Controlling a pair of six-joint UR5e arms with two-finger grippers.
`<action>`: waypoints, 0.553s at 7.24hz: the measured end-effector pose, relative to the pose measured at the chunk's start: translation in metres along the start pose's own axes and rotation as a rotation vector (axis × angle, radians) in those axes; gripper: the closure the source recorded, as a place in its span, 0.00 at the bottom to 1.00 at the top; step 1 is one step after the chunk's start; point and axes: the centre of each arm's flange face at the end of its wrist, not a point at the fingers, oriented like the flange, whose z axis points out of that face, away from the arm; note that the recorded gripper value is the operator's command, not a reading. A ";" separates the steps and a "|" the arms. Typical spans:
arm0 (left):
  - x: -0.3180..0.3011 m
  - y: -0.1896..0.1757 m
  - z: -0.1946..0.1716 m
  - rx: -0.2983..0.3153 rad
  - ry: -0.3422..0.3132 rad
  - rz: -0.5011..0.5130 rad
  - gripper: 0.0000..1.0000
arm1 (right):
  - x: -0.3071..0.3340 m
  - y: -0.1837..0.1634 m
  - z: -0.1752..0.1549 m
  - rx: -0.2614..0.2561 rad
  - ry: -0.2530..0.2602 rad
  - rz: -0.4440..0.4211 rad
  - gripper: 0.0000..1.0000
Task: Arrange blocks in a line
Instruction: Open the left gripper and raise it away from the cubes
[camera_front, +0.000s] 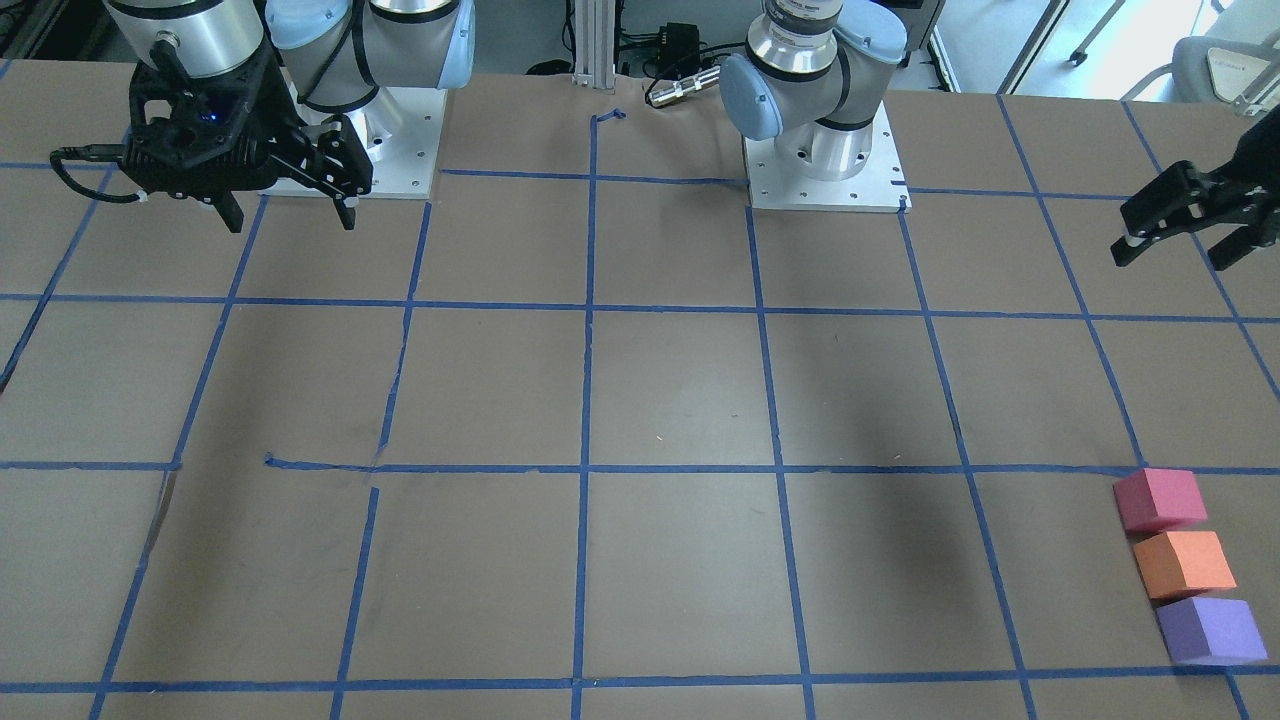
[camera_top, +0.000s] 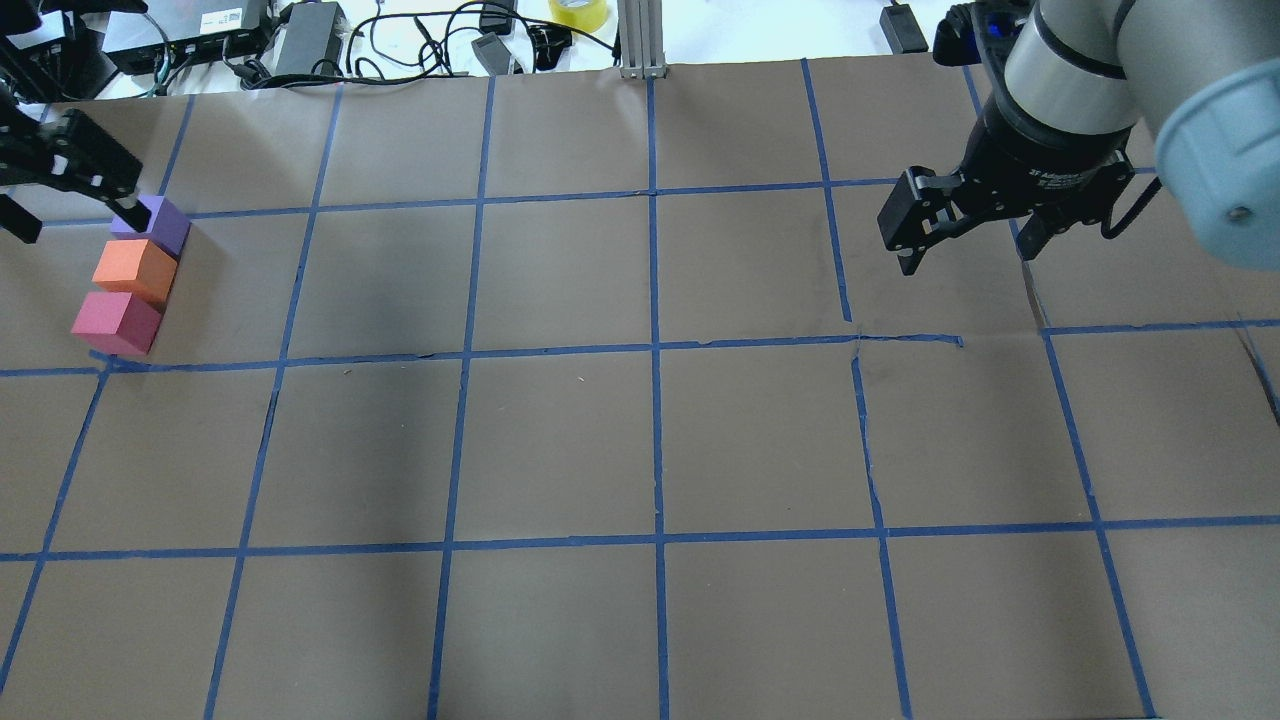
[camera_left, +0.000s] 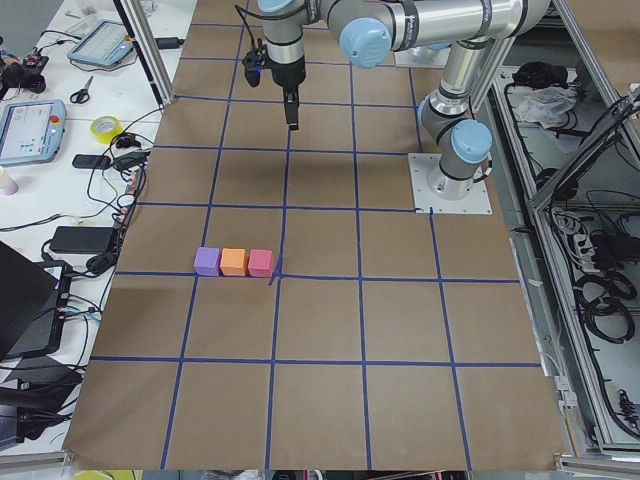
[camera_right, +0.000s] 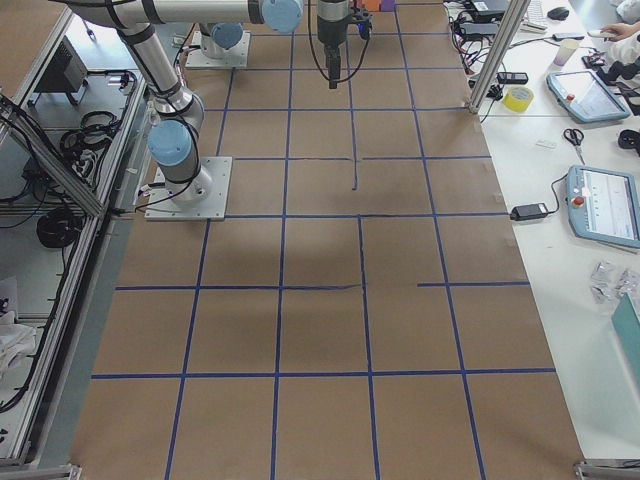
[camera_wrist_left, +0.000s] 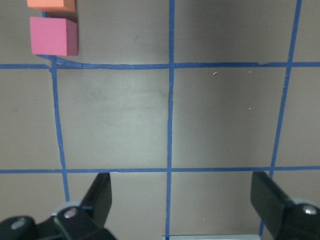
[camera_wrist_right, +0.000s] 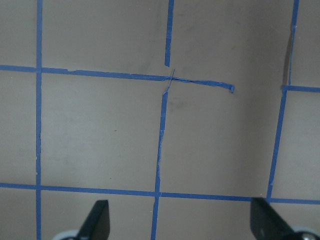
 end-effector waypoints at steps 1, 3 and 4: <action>0.048 -0.003 0.000 0.032 -0.009 -0.001 0.00 | 0.000 0.000 0.000 0.000 0.000 0.000 0.00; 0.129 0.000 -0.004 0.114 -0.040 0.054 0.00 | 0.000 -0.001 -0.001 0.009 0.001 0.000 0.00; 0.148 0.004 -0.005 0.132 -0.061 0.061 0.00 | 0.000 -0.001 -0.001 0.012 0.001 0.000 0.00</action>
